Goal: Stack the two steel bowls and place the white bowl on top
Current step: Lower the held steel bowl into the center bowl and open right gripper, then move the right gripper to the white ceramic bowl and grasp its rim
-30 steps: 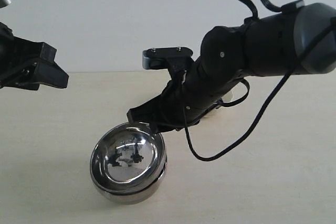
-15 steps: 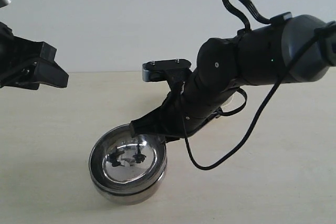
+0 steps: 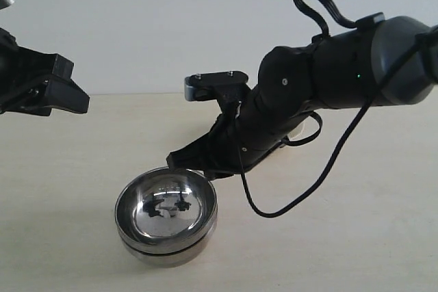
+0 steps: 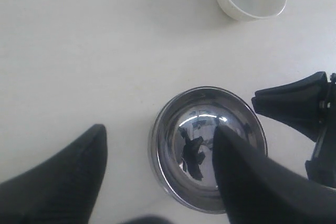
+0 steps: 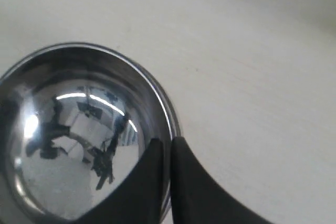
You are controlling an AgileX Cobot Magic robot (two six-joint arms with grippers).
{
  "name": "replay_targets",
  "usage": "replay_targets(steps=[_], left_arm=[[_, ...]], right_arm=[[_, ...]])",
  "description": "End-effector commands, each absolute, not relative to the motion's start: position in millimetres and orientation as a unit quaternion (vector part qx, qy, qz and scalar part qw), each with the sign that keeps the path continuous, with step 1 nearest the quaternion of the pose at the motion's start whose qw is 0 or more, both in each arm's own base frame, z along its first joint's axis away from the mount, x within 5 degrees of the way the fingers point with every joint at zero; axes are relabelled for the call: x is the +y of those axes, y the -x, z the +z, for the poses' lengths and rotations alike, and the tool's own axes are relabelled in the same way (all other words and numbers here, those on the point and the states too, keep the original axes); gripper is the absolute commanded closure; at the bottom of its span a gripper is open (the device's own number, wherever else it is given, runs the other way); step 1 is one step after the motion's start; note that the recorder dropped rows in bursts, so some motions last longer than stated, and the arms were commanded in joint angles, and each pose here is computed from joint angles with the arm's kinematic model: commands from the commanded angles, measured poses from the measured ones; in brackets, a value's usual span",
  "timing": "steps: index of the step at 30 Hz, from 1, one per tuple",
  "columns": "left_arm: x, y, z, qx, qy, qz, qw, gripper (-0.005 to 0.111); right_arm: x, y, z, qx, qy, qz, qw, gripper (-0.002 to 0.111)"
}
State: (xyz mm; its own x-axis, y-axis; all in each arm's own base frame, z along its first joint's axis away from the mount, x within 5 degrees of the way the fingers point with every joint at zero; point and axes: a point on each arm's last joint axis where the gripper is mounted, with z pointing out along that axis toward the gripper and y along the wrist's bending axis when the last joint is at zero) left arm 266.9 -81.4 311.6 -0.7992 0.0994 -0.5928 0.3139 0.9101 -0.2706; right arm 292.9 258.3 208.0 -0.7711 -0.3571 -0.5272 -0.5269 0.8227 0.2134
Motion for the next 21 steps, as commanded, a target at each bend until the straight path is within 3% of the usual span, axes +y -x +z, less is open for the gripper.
replay_targets(steps=[1,7,12,17,19,21], left_arm=[[-82,-271,309,0.931,-0.112,-0.177,0.299,0.051],[-82,-271,309,0.931,-0.112,-0.177,0.299,0.051],[-81,-271,308,0.932,-0.113,-0.176,0.297,0.051],[-81,-272,309,0.931,-0.112,-0.175,0.302,0.051],[-81,-272,309,0.93,-0.111,-0.174,0.304,0.051],[-81,-273,310,0.928,-0.11,-0.174,0.31,0.051]], right_arm=[[259,-294,216,0.916,0.241,0.183,0.262,0.108],[261,-298,203,0.918,0.245,0.175,0.257,0.108],[248,-306,228,0.907,0.237,0.173,0.303,0.108],[202,-331,250,0.938,0.171,0.148,0.261,0.107],[185,-339,254,0.946,0.156,0.135,0.252,0.099],[170,-347,256,0.948,0.14,0.128,0.256,0.084]])
